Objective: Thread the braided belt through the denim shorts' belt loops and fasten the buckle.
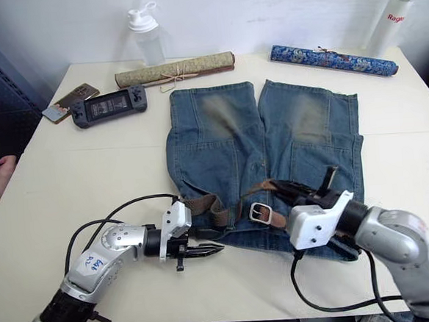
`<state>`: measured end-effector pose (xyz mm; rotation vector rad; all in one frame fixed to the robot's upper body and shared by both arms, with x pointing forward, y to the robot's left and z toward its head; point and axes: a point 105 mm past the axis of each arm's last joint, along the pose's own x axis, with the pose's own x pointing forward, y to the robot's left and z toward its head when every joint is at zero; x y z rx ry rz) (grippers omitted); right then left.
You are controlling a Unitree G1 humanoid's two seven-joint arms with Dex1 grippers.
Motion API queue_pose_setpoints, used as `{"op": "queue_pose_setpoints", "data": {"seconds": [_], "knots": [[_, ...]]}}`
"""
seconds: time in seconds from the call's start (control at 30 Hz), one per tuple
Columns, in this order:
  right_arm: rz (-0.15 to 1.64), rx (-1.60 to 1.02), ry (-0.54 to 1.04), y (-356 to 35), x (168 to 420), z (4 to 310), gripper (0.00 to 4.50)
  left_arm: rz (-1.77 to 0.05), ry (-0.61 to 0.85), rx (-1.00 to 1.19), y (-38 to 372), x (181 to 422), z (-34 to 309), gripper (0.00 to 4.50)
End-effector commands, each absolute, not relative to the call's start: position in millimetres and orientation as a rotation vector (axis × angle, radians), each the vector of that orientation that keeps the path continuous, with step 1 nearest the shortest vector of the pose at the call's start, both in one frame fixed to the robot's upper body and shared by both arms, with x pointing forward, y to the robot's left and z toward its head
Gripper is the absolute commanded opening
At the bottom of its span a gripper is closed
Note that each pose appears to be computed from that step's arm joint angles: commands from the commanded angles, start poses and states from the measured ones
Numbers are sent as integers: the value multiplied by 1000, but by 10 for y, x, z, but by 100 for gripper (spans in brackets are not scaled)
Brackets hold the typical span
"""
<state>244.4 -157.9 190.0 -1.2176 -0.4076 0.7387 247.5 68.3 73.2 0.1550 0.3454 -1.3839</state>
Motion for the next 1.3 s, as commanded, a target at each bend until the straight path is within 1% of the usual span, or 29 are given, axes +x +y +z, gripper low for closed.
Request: {"op": "queue_pose_setpoints", "data": {"seconds": [0.03,0.13,0.17,0.27,0.37,0.47,0.53,0.6,0.7,0.9,0.93,0.97,1.03,1.07,1.1,1.2,1.3], "knots": [[550,-1274,-414,-1907,2541,2137,0,-1263,638,137,1047,2361,122,184],[505,-1277,-398,-2012,2570,2157,0,-1268,618,104,1083,2340,151,184],[489,-1265,-394,-2050,2571,2163,0,-1277,608,61,1101,2311,189,184],[489,-1215,-383,-2117,2541,2178,0,-1291,570,-98,1136,2261,352,184],[499,-1201,-377,-2163,2500,2194,0,-1284,551,-131,1174,2260,412,184],[507,-1183,-323,-2314,2388,2199,0,-1252,546,-121,1244,2291,398,184],[559,-1109,-248,-2342,2270,2135,0,-1208,532,-149,1296,2354,404,184],[590,-1031,-212,-2301,2207,2152,0,-1203,523,-159,1314,2376,413,184],[635,-1033,-218,-2158,2183,2214,0,-1199,502,-162,1326,2418,435,184],[656,-1058,-261,-1989,2243,2196,0,-1228,457,-175,1293,2426,527,184],[656,-1062,-262,-1984,2252,2188,0,-1239,446,-186,1285,2416,563,232],[651,-1059,-265,-1981,2263,2189,0,-1244,436,-189,1282,2413,592,246],[643,-1055,-274,-1976,2282,2199,0,-1233,426,-181,1287,2433,626,320],[641,-1041,-281,-1959,2299,2207,0,-1235,427,-195,1303,2434,674,353],[640,-1042,-286,-1947,2318,2208,0,-1236,414,-213,1323,2438,763,376],[627,-1033,-301,-1937,2360,2238,0,-1258,388,-260,1364,2399,983,376],[607,-1028,-313,-1934,2419,2281,0,-1330,382,-328,1388,2245,1241,376]]}}
